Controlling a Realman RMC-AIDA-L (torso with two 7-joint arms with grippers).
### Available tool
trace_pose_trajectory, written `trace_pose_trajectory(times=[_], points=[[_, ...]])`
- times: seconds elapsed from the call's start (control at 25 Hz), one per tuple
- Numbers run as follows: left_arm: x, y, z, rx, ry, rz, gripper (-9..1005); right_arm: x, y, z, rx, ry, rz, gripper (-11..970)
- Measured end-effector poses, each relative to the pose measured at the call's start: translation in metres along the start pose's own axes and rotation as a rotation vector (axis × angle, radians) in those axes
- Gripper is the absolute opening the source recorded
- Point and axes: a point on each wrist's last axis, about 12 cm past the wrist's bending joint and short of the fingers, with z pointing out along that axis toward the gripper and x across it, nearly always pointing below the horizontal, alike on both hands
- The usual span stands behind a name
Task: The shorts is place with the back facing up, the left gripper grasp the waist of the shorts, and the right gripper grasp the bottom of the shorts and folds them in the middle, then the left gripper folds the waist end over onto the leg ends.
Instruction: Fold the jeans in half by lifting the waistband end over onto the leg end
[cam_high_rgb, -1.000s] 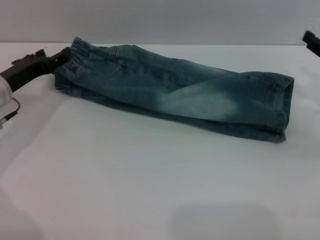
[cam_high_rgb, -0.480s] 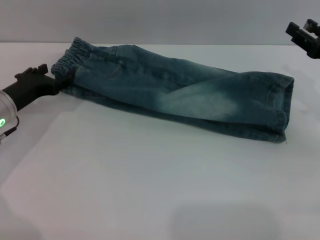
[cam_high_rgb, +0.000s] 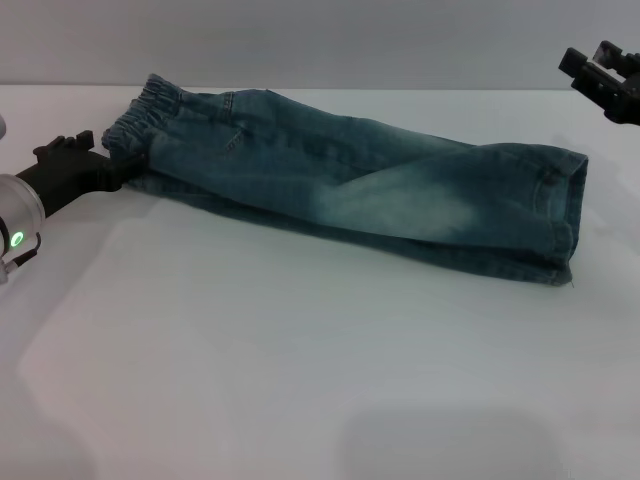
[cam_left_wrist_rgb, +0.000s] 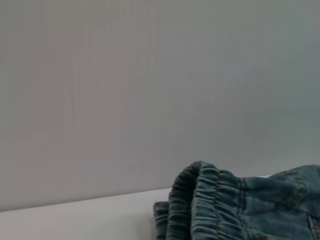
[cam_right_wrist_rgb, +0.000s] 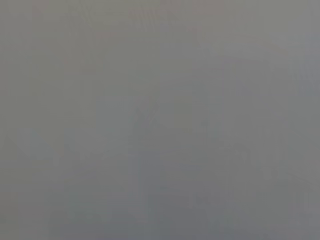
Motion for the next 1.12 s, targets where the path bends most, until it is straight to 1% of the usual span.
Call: trace_pose_trajectory(times=[0.28,0.32,0.48,0.68,0.84,0.88,1.04,1.12], points=[[-0.003,0.000,0.005,-0.019,0.012,0.009,846,0.001,0.001,0.000,-0.002,-0.008,0.015,571],[-0.004,-0.003,0.008,-0.019,0.019,0.010,846,0.001,0.001,0.000,-0.002,-0.008,0.016,571],[-0.006,-0.005,0.010,-0.014,0.017,0.011,846,0.001,0.001,0.000,0.001,-0.013,0.018,571],[-0.013,-0.014,0.020,0.000,0.023,0.037,845,-0.001,0.000,0.001,0.001,-0.017,0.018,571],[-0.016,-0.017,0.025,0.000,0.026,0.047,845,-0.002,0.002,0.001,-0.014,-0.022,0.016,572],[-0.018,-0.020,0.028,0.002,0.029,0.053,845,-0.002,0.002,0.001,-0.018,-0.025,0.016,572],[-0.020,-0.021,0.029,0.000,0.032,0.056,845,-0.004,0.002,-0.002,-0.021,-0.044,0.022,572],[-0.021,-0.019,0.031,-0.020,0.045,0.070,845,-0.004,0.001,-0.003,-0.018,-0.048,0.025,572]])
